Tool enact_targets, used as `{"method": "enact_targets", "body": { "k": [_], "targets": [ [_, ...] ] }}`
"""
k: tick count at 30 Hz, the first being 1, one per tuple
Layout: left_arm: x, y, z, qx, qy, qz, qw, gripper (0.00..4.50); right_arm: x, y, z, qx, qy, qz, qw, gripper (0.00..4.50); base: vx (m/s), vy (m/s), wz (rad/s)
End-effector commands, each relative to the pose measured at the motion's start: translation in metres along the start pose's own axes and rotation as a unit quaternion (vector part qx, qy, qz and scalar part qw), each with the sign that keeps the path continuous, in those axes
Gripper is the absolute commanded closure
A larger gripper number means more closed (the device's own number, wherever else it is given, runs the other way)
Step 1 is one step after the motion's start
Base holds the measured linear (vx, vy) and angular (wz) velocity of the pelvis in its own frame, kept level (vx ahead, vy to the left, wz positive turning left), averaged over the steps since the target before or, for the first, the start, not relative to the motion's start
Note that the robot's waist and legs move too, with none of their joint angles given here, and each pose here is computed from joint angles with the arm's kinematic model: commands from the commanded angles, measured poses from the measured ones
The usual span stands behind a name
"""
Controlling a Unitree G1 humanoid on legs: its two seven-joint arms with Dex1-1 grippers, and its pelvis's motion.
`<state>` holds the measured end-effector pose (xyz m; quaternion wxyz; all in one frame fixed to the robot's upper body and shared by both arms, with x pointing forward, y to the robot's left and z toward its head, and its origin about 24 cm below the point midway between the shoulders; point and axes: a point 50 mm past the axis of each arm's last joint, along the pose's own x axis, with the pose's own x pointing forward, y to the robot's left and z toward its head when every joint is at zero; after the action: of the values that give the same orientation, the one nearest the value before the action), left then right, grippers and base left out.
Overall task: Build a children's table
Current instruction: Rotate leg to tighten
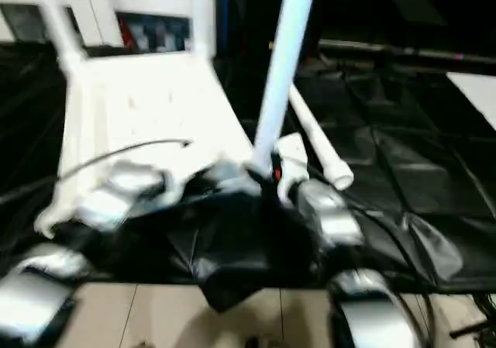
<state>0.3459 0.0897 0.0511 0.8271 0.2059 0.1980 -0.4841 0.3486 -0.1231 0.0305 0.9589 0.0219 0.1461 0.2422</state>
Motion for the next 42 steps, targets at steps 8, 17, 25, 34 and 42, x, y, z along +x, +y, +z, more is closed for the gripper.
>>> {"method": "enact_targets", "body": {
  "k": [8,17,25,34,42],
  "targets": [
    [0.031,-0.011,0.033,-0.011,-0.022,0.054,0.998,4.50,0.026,0.035,-0.008,0.023,0.034,-0.024,0.999,1.20,0.000,0.000,0.00],
    [0.012,-0.002,0.017,0.015,-0.022,0.010,1.000,4.50,0.013,0.017,0.006,-0.029,0.002,0.077,0.997,0.58,0.000,0.000,0.00],
    [-0.017,-0.001,0.003,0.044,-0.039,-0.097,0.994,4.50,-0.022,-0.002,0.010,-0.088,0.020,0.231,0.969,0.58,0.000,0.000,0.00],
    [-0.035,-0.001,-0.007,0.052,-0.038,-0.148,0.987,4.50,-0.038,-0.008,0.012,-0.123,0.040,0.284,0.950,0.58,0.000,0.000,0.00],
    [-0.038,0.001,-0.009,0.052,-0.036,-0.146,0.987,4.50,-0.038,-0.006,0.010,-0.121,0.045,0.291,0.948,1.17,0.000,0.000,0.00]
  ]
}}
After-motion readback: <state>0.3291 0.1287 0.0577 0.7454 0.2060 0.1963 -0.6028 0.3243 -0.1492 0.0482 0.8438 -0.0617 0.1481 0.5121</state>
